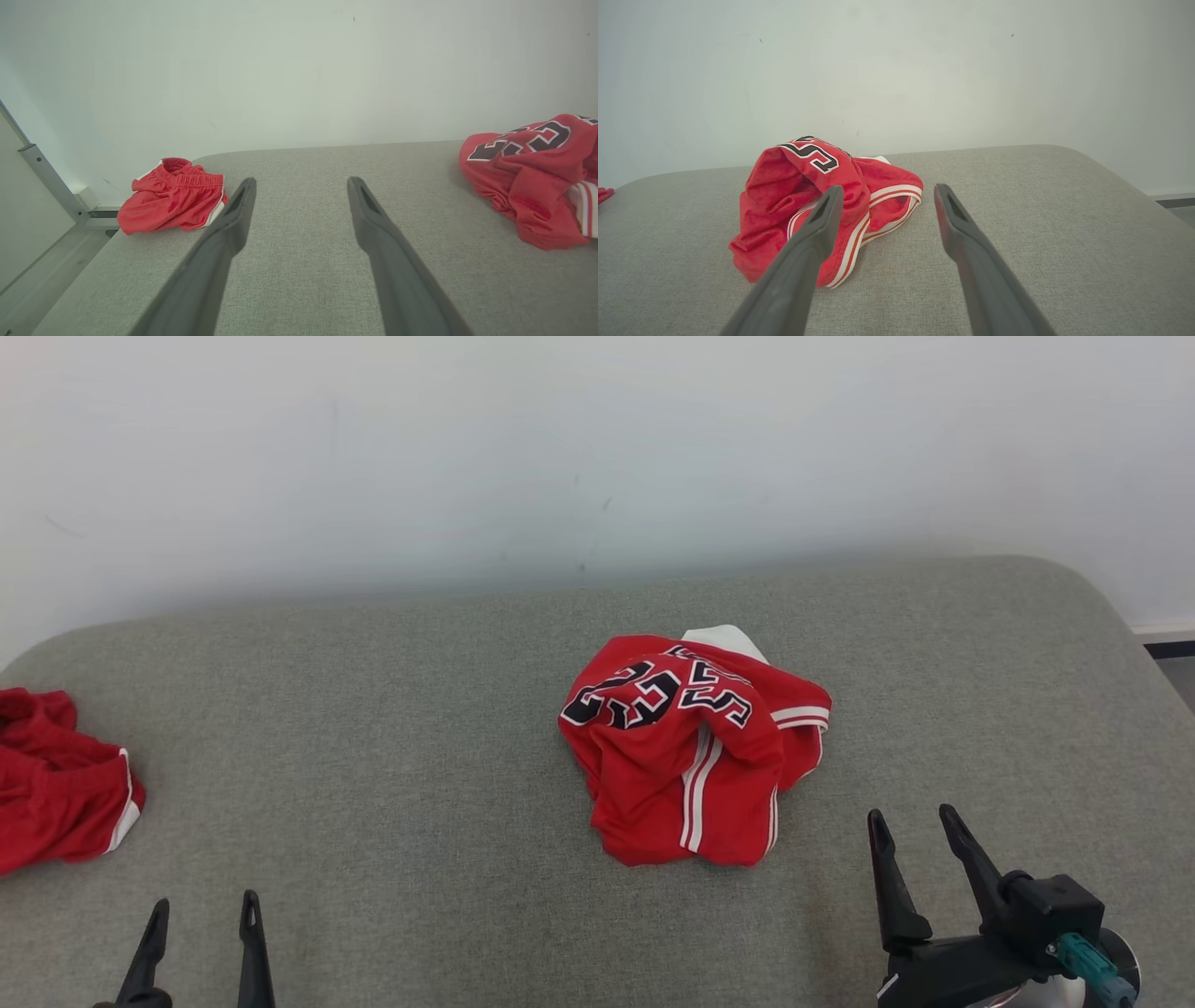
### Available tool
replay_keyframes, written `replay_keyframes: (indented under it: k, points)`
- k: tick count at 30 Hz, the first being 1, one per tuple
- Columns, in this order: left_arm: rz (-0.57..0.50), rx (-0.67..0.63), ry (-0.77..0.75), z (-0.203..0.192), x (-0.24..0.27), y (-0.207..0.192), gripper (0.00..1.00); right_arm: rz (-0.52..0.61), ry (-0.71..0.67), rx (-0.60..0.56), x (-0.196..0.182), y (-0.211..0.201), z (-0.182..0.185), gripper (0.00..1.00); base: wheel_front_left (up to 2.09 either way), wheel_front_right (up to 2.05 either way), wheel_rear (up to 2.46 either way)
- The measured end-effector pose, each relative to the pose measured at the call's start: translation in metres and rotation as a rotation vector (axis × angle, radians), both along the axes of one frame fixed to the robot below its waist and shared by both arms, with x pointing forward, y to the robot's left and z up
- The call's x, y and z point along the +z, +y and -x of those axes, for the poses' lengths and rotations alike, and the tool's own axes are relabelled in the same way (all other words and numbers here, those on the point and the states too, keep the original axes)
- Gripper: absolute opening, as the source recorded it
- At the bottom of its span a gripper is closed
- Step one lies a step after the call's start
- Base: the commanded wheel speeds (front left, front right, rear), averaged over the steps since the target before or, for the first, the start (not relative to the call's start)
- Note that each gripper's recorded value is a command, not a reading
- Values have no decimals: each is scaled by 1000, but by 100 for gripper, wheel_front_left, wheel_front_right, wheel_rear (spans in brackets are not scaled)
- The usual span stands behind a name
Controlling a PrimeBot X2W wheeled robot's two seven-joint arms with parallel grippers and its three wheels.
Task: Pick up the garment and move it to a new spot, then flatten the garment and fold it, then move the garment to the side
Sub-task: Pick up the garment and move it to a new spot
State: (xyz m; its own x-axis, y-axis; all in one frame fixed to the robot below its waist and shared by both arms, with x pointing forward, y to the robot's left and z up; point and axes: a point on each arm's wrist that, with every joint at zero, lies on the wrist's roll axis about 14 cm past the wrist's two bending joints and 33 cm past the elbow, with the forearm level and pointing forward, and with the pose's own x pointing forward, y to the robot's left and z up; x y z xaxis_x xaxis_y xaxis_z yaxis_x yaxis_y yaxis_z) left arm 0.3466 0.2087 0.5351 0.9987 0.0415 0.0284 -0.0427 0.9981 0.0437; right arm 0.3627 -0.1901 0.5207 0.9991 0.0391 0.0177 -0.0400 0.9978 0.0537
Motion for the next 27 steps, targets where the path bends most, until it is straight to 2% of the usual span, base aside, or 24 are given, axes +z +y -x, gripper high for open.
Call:
replay_keyframes:
  k: [9, 27]
  points:
    - [5, -63, 2, 1, 1, -11, 100, 1, -4, 5, 2, 2, 1, 100, 0, 0, 0]
    - [5, -75, 11, 2, -1, -13, 100, 3, 2, 11, 2, 3, 2, 100, 0, 0, 0]
